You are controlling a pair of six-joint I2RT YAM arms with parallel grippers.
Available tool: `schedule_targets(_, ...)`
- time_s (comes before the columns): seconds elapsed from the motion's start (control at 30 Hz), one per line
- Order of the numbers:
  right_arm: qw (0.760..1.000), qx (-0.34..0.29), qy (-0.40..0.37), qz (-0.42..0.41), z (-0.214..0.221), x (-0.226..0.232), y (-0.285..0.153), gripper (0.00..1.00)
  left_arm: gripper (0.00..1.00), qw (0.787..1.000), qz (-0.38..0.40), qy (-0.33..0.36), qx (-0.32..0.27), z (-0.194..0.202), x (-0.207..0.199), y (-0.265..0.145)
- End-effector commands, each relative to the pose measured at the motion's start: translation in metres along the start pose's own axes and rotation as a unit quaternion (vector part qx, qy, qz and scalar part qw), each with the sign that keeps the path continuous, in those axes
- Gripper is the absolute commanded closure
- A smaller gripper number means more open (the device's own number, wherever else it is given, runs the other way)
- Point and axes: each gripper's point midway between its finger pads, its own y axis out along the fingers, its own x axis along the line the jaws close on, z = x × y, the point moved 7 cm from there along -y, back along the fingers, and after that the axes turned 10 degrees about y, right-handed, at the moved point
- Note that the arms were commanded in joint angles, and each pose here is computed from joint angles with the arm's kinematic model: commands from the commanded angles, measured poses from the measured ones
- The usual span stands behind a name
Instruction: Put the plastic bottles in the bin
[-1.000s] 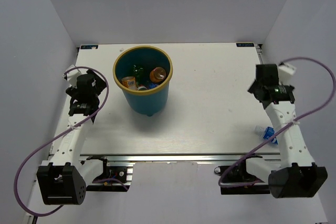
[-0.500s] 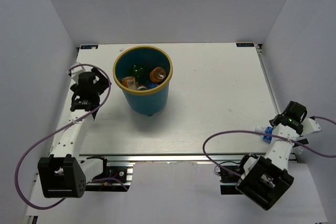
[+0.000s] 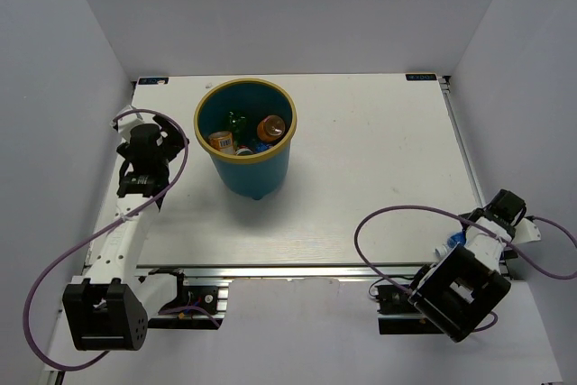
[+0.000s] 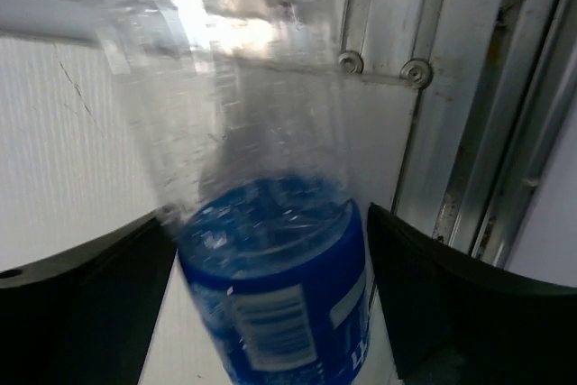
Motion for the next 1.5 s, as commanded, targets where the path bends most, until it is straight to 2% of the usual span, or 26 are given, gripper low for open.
schedule_targets(0.0, 0.999, 0.009, 0.011, -0.035, 0.004, 0.007, 0.008, 0.21, 0.02, 1.0, 0.001, -0.002, -0.023, -0.009, 0.001, -0.008)
schedule_targets(0.07, 0.997, 0.003, 0.005, -0.083, 0.001, 0.017, 0.001, 0.31, 0.02, 1.0, -0.003, -0.002, -0.023, -0.01, 0.002, -0.008)
schedule_targets(0.1, 0.995, -0.003, 0.001, -0.096, -0.003, 0.019, -0.004, 0.41, 0.02, 1.0, -0.008, -0.003, -0.023, -0.01, 0.003, -0.008)
schedule_targets(0.13, 0.991, 0.001, -0.012, -0.133, -0.005, 0.027, -0.013, 0.44, 0.02, 1.0, -0.01, -0.003, -0.024, -0.011, 0.004, -0.009)
schedule_targets(0.17, 0.983, -0.028, -0.036, -0.176, -0.02, 0.039, -0.032, 0.44, 0.02, 1.0, -0.012, -0.002, -0.023, -0.01, 0.004, -0.009)
schedule_targets(0.2, 0.978, -0.038, -0.047, -0.2, -0.027, 0.045, -0.044, 0.51, 0.02, 1.0, -0.02, -0.003, -0.023, -0.01, 0.007, -0.009)
schedule_targets(0.3, 0.939, -0.045, -0.074, -0.331, -0.039, 0.071, -0.099, 0.57, 0.02, 1.0, -0.015, -0.008, -0.025, -0.01, 0.005, -0.01)
schedule_targets(0.4, 0.866, -0.033, -0.121, -0.484, -0.043, 0.098, -0.175, 0.56, 0.02, 1.0, -0.013, -0.008, -0.023, -0.01, 0.005, -0.009)
schedule_targets(0.5, 0.755, -0.005, -0.188, -0.628, -0.038, 0.118, -0.25, 0.56, 0.02, 1.0, -0.007, -0.011, -0.024, -0.01, 0.002, -0.007)
schedule_targets(0.53, 0.696, -0.005, -0.218, -0.685, -0.042, 0.12, -0.296, 0.56, 0.02, 1.0, 0.0, -0.011, -0.02, -0.009, 0.001, -0.007)
schedule_targets(0.57, 0.668, -0.008, -0.23, -0.708, -0.044, 0.121, -0.317, 0.56, 0.02, 1.0, 0.005, -0.011, -0.014, -0.006, -0.002, -0.004)
schedule_targets(0.6, 0.62, -0.03, -0.241, -0.746, -0.048, 0.12, -0.355, 0.56, 0.02, 1.0, 0.009, -0.011, -0.012, -0.007, -0.003, -0.003)
schedule_targets(0.67, 0.571, -0.041, -0.25, -0.78, -0.05, 0.115, -0.386, 0.55, 0.02, 1.0, 0.01, -0.008, 0.003, -0.004, -0.005, 0.001)
schedule_targets(0.7, 0.533, -0.063, -0.256, -0.804, -0.054, 0.112, -0.405, 0.55, 0.02, 1.0, 0.009, -0.008, 0.001, -0.008, -0.006, 0.0)
schedule_targets(0.83, 0.486, -0.06, -0.25, -0.835, -0.059, 0.108, -0.435, 0.54, 0.02, 1.0, -0.014, -0.007, -0.004, -0.01, 0.0, -0.002)
schedule_targets(0.93, 0.461, -0.056, -0.253, -0.849, -0.065, 0.11, -0.451, 0.54, 0.02, 1.0, -0.004, -0.011, -0.014, -0.013, -0.001, -0.006)
schedule_targets(0.97, 0.46, -0.056, -0.247, -0.851, -0.068, 0.111, -0.456, 0.56, 0.02, 1.0, -0.003, -0.012, -0.015, -0.014, -0.001, -0.006)
schedule_targets(1.1, 0.471, -0.044, -0.251, -0.844, -0.073, 0.128, -0.45, 0.59, 0.02, 1.0, -0.002, -0.013, -0.011, -0.013, -0.002, -0.006)
schedule_targets(1.17, 0.51, -0.012, -0.244, -0.825, -0.07, 0.146, -0.429, 0.6, 0.02, 1.0, -0.001, -0.012, -0.01, -0.012, -0.002, -0.005)
schedule_targets(1.23, 0.523, -0.006, -0.253, -0.814, -0.057, 0.17, -0.41, 0.57, 0.02, 1.0, 0.0, -0.011, -0.009, -0.012, -0.003, -0.004)
schedule_targets(1.27, 0.523, 0.03, -0.268, -0.808, -0.038, 0.178, -0.406, 0.56, 0.02, 1.0, 0.0, -0.009, -0.007, -0.012, -0.003, -0.002)
schedule_targets(1.3, 0.532, 0.007, -0.277, -0.8, -0.035, 0.19, -0.407, 0.55, 0.02, 1.0, -0.002, -0.008, -0.007, -0.012, -0.003, -0.002)
schedule_targets(1.33, 0.545, 0.024, -0.292, -0.786, -0.022, 0.209, -0.396, 0.54, 0.02, 1.0, -0.007, -0.007, -0.007, -0.011, -0.003, 0.0)
schedule_targets(1.37, 0.535, 0.045, -0.307, -0.786, -0.002, 0.215, -0.401, 0.55, 0.02, 1.0, -0.011, -0.005, -0.002, -0.01, -0.002, 0.001)
schedule_targets(1.43, 0.538, 0.037, -0.323, -0.778, 0.018, 0.236, -0.403, 0.54, 0.02, 1.0, -0.023, -0.002, -0.001, -0.009, 0.001, 0.002)
schedule_targets(1.47, 0.526, 0.049, -0.334, -0.78, 0.036, 0.239, -0.413, 0.54, 0.02, 1.0, -0.031, 0.001, 0.001, -0.008, 0.003, 0.003)
